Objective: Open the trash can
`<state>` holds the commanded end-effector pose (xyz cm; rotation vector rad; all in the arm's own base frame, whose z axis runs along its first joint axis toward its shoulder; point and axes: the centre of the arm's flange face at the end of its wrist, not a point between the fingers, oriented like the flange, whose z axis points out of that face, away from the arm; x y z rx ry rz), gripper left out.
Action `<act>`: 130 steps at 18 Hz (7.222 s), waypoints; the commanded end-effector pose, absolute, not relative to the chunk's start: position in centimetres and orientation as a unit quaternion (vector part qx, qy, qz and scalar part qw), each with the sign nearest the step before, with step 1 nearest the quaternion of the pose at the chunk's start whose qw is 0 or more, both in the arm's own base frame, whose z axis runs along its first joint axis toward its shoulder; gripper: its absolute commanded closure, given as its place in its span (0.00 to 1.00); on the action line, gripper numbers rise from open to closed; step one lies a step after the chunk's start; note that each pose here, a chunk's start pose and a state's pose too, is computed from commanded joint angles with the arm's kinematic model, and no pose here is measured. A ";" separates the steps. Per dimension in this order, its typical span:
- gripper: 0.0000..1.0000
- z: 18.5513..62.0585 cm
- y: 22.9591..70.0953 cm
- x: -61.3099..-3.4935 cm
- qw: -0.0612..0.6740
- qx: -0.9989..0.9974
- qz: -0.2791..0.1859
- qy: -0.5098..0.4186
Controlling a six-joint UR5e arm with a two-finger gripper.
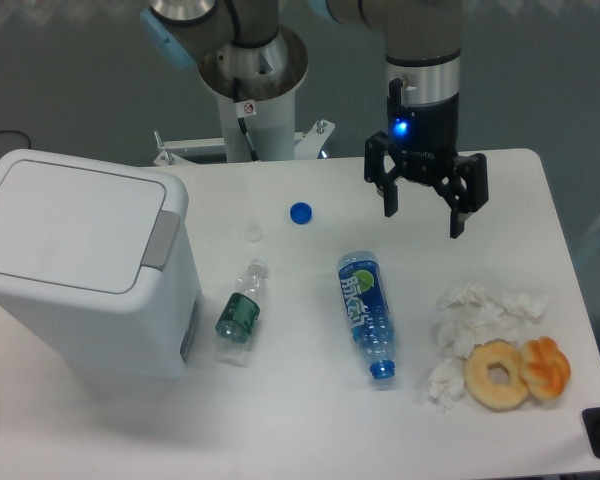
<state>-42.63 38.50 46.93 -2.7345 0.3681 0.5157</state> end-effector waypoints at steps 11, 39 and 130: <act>0.00 48.7 39.4 -42.0 0.182 -0.955 0.190 0.138; 0.00 52.8 42.2 -41.4 0.346 -0.932 0.075 -0.084; 0.00 46.5 49.7 -27.8 0.329 -0.931 -0.113 -0.112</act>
